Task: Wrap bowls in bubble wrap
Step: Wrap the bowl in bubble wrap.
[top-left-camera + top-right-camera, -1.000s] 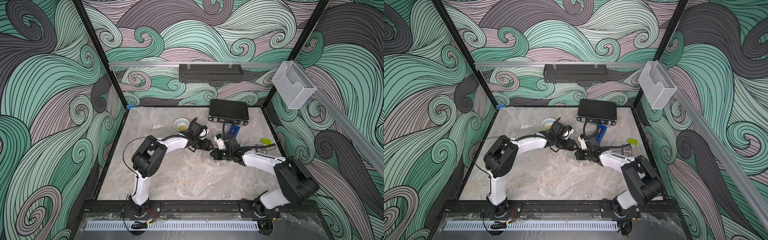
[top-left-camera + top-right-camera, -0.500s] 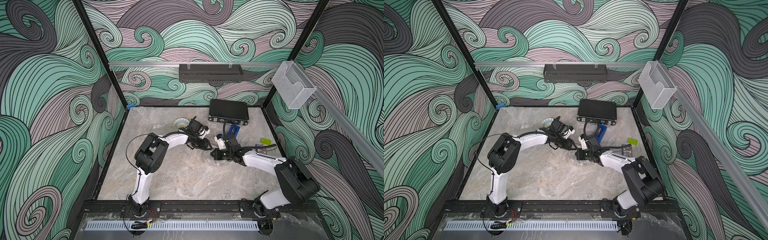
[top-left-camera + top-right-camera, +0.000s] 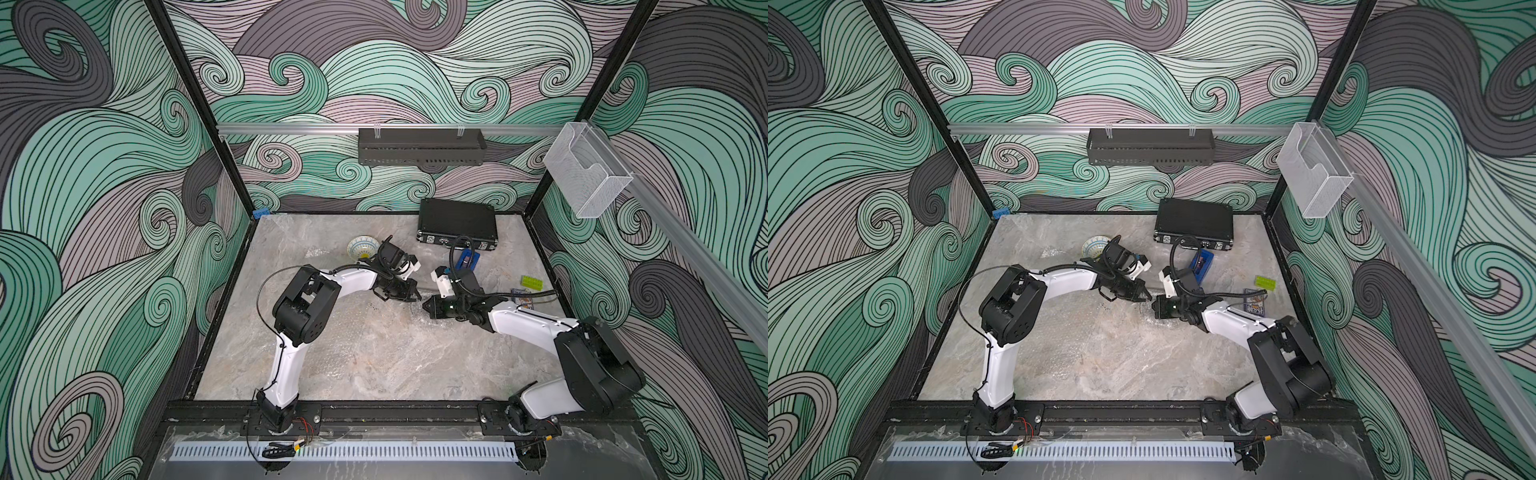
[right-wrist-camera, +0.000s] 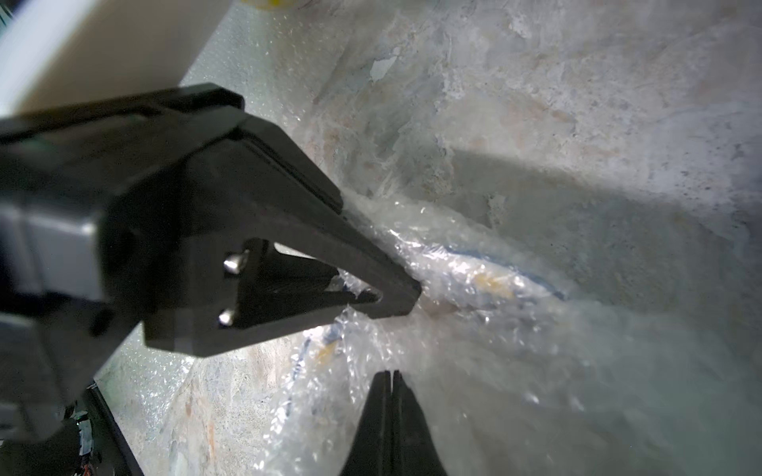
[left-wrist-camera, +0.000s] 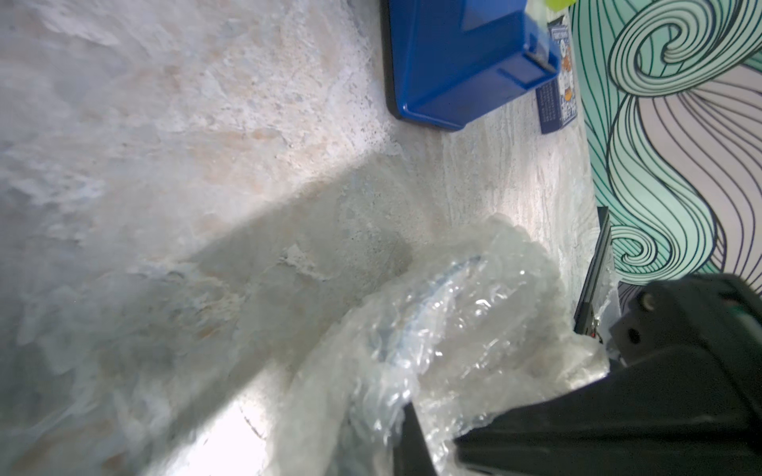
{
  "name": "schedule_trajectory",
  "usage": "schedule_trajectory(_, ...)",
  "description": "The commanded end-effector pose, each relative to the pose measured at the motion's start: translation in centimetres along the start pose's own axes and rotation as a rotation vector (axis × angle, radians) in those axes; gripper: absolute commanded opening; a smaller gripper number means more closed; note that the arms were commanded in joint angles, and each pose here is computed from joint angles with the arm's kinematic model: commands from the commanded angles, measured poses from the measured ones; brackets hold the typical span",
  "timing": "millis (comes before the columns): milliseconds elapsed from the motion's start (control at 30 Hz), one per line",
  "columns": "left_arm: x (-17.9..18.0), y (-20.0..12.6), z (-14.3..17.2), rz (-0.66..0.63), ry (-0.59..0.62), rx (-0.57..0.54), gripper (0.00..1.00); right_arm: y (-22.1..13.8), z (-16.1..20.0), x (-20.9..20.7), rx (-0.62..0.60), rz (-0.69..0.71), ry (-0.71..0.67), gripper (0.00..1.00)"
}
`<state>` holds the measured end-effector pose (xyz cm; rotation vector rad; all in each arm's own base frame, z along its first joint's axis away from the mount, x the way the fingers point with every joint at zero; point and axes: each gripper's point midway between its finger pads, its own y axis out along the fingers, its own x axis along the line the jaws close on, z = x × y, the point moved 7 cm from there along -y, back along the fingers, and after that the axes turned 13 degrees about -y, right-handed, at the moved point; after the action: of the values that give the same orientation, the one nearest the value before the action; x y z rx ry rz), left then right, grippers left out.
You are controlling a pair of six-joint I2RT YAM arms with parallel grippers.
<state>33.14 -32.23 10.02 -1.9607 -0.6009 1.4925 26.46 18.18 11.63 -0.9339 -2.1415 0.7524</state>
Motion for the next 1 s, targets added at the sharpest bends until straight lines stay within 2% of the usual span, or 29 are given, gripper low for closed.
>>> schedule_trajectory(0,-0.9,-1.7,0.0,-0.006,-0.025,-0.072,0.0,-1.0,0.5,0.1,0.019,0.009,-0.005,0.08)
schedule_trajectory(200,-0.5,-3.5,0.9,-0.064,-0.047,-0.173,0.0,-3.2,0.0,0.9,-0.035,0.01,-0.019,0.25)
schedule_trajectory(433,-0.2,-4.2,1.3,-0.126,0.026,-0.17,0.0,-5.5,-0.9,1.2,-0.097,0.039,-0.041,0.32)
schedule_trajectory(600,0.2,-4.8,1.8,-0.154,0.028,-0.203,0.0,-6.7,-2.3,-0.7,-0.168,0.114,0.039,0.51)
schedule_trajectory(700,0.4,-5.2,2.0,-0.175,0.002,-0.218,0.0,-6.8,-3.3,-2.3,-0.189,0.147,0.119,0.55)
schedule_trajectory(967,0.5,-6.3,2.7,-0.183,-0.036,-0.283,0.0,-7.5,-5.3,-8.1,-0.226,0.163,0.353,0.53)
